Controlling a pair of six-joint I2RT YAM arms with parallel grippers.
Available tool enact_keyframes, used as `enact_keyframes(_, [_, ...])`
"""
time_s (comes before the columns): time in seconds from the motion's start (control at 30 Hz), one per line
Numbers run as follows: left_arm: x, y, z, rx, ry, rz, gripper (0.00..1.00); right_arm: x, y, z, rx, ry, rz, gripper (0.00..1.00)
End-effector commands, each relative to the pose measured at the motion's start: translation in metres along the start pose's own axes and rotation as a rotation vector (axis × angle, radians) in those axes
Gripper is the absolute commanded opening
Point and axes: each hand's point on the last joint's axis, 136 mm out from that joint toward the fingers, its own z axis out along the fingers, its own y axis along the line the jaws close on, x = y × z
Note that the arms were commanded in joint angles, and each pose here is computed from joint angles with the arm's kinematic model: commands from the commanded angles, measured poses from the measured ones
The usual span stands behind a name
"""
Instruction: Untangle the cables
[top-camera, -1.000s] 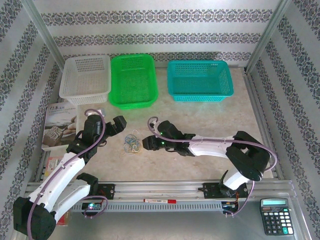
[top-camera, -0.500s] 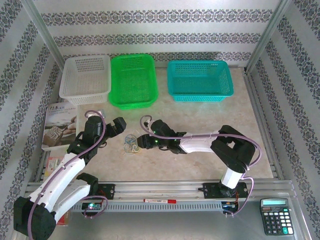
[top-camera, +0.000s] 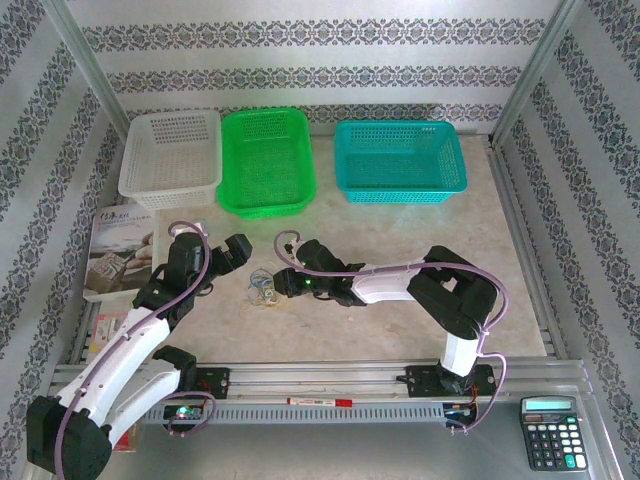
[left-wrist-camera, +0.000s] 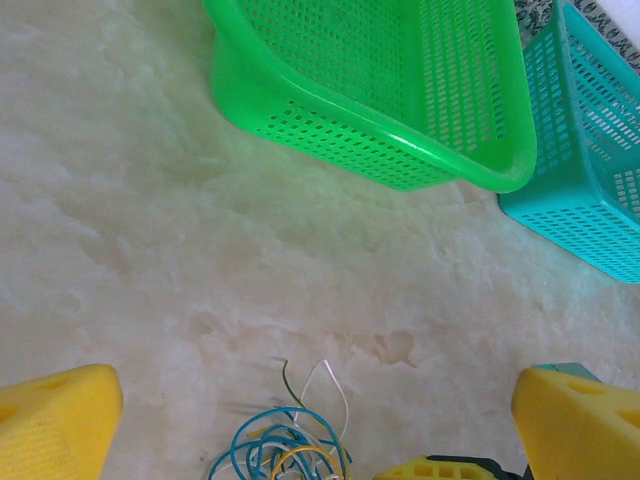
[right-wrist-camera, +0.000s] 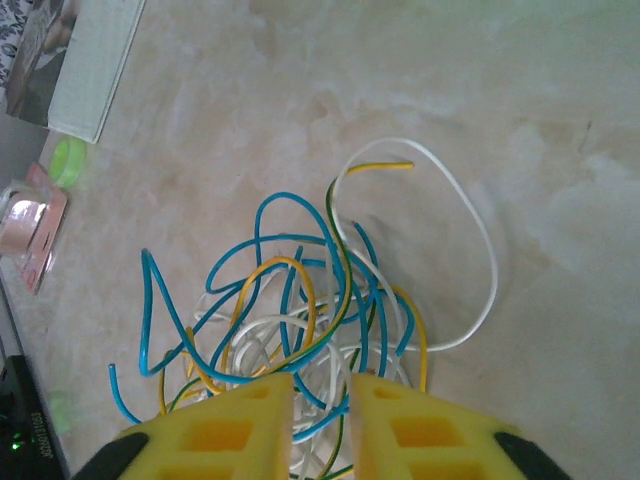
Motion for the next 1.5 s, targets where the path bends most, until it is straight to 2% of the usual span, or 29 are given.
enact_keyframes(0.0, [0.001, -0.003, -0.002, 0.021, -0.011, -0.012, 1.0, -0.005, -0.002, 0.005, 0.005, -0.025, -0.004, 0.16])
enact_keyframes(0.03, [0.001, -0.003, -0.001, 0.022, -0.012, -0.014, 1.0, -0.006, -0.002, 0.005, 0.001, -0.026, -0.004, 0.15])
enact_keyframes(0.13, [0.002, -0.003, -0.002, 0.025, -0.01, -0.018, 1.0, -0.007, -0.001, -0.001, -0.012, -0.031, 0.004, 0.22])
enact_keyframes(0.3, [0.002, -0.003, -0.002, 0.027, -0.009, -0.017, 1.0, -0.01, 0.006, -0.017, -0.034, -0.051, 0.002, 0.28])
enact_keyframes(0.6, [-0.001, -0.006, -0.003, 0.034, -0.018, -0.016, 1.0, 0.002, 0.034, -0.041, -0.074, -0.042, -0.062, 0.3])
enact_keyframes(0.9, [-0.002, -0.006, -0.003, 0.036, -0.02, -0.018, 1.0, 0.022, 0.049, -0.024, -0.034, 0.029, -0.157, 0.37])
enact_keyframes(1.27, [-0.001, -0.006, -0.003, 0.036, -0.019, -0.018, 1.0, 0.021, 0.047, -0.006, 0.005, 0.049, -0.185, 0.37])
enact_keyframes(1.47, [-0.001, -0.006, -0.003, 0.039, -0.019, -0.021, 1.0, 0.021, 0.045, 0.0, 0.015, 0.054, -0.184, 0.33])
